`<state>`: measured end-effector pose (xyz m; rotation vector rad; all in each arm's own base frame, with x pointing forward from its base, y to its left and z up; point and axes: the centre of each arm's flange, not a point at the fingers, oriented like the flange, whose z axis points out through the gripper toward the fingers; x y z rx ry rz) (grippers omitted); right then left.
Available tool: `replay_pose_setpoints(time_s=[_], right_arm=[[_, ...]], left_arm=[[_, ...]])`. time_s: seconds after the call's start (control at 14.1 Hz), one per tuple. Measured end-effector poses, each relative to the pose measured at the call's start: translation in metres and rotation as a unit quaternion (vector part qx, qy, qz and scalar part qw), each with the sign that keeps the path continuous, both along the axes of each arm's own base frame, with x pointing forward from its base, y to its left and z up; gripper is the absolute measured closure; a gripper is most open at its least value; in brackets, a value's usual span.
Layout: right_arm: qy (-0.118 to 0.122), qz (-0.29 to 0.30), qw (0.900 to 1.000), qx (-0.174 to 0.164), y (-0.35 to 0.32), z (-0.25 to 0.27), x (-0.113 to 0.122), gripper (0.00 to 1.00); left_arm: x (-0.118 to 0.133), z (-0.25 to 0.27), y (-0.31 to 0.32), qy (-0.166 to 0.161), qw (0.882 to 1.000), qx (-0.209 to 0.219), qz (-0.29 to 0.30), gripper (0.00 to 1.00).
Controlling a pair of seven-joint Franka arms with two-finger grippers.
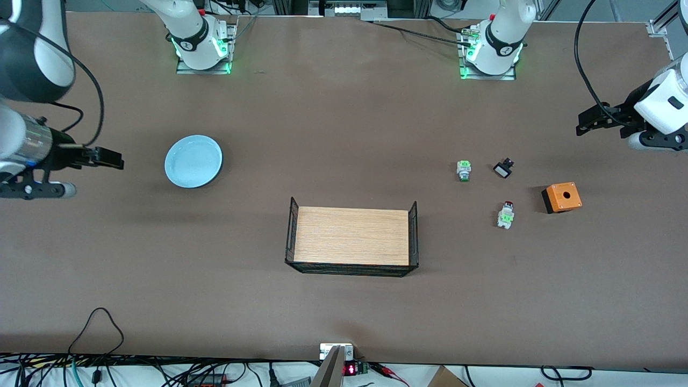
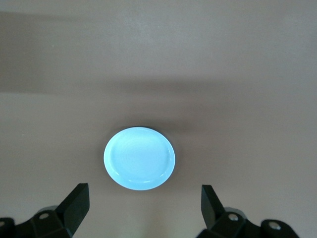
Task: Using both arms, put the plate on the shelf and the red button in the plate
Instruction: 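Move the right gripper down to the rim of the blue plate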
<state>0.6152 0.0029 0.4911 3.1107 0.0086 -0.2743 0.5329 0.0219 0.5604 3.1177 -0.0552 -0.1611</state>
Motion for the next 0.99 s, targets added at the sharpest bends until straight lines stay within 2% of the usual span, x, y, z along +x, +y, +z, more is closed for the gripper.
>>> replay_pose_setpoints(time_s=[0.21,0.35,0.5,0.99], right_arm=[[0.001,-0.002,1.000,-0.002,-0.001,-0.051,-0.001,0.00],[0.013,-0.009,1.000,-0.003,-0.003,-0.089,-0.011,0.00],[0.023,-0.015,1.000,-0.004,-0.007,-0.122,-0.024,0.00],[0.012,-0.056,0.998,-0.005,-0.038,-0.217,-0.085,0.00]], left_arm=[[0.000,0.000,0.001,0.000,1.000,0.000,0.001,0.00],[0.000,0.000,0.002,0.000,1.000,0.000,0.002,0.00],[0.000,0.000,0.003,0.000,1.000,0.000,0.003,0.00],[0.000,0.000,0.003,0.000,1.000,0.000,0.003,0.00]])
